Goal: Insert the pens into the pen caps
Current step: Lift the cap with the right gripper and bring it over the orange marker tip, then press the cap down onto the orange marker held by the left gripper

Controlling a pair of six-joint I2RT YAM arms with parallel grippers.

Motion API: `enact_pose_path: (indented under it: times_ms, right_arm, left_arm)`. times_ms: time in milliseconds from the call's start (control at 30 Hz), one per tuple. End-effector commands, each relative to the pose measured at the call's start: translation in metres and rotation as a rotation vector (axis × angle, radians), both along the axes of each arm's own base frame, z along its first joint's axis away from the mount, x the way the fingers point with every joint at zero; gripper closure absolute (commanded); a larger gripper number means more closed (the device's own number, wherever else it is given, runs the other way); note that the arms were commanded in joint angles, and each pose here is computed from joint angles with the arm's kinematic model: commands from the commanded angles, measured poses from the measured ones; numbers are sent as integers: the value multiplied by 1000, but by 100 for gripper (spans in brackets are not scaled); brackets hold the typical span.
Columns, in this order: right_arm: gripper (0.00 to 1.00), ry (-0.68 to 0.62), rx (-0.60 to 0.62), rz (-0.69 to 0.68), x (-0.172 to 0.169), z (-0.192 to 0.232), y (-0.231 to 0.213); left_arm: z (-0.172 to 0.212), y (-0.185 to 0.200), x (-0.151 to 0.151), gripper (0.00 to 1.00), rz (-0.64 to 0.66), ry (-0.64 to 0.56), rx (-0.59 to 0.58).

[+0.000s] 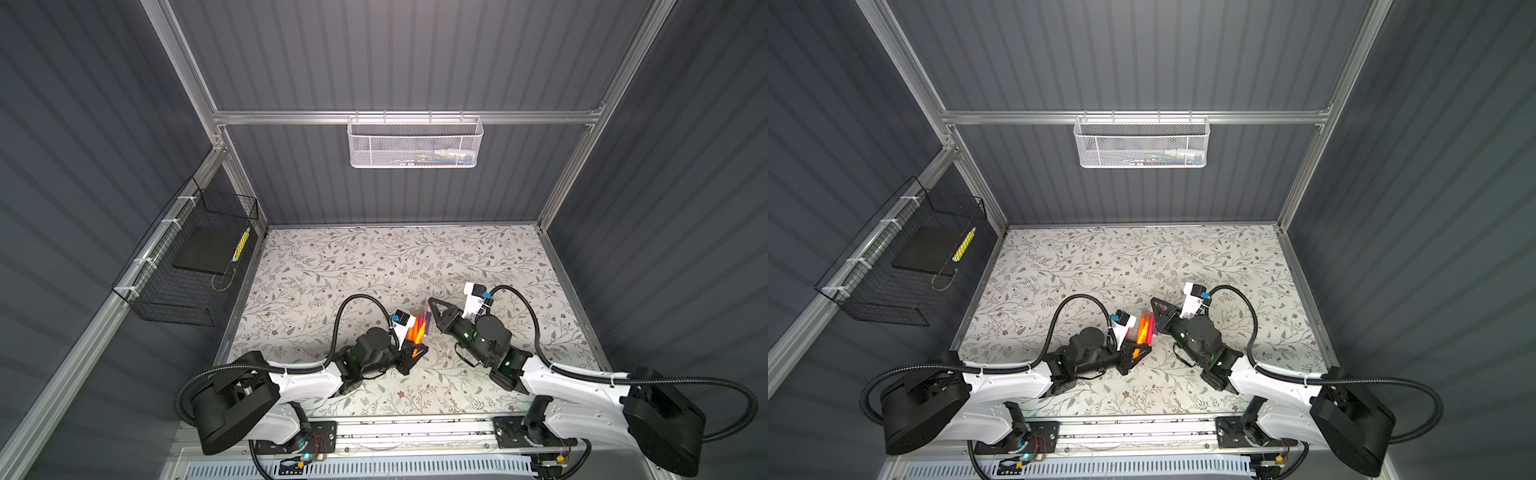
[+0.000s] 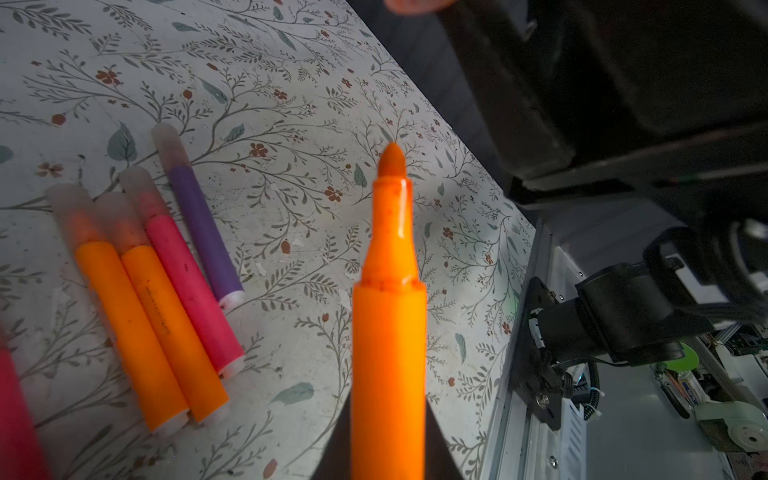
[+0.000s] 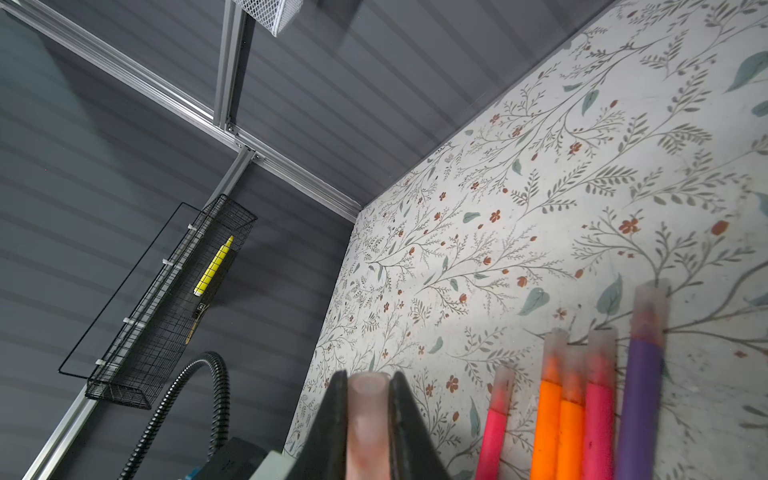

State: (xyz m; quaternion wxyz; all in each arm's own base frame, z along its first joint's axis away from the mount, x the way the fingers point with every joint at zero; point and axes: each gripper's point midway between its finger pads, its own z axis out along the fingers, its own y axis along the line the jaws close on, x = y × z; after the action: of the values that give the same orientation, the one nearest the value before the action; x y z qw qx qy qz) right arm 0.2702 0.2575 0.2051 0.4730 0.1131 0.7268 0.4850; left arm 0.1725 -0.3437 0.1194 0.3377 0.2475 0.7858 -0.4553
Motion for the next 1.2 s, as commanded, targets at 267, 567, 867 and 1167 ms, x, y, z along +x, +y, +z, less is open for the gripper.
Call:
enact_pose_path:
  times_ms: [267,567,867,1167]
  right_arm:
    - [100,6,51,46,-7,-1,15]
    - [100,-1,35,35,-13,-2,13]
    - [100,-11,39,32,-17,0,10]
    - [100,-46,26,11,-14,15,7]
  left_arm:
    - [16,-1,2,100,13,-27,-48]
    - [19,4,2,100,28,-36,-52]
    - [20,9,3,100,45,-49,-40]
    - [17,4,2,100,27,-44,-39]
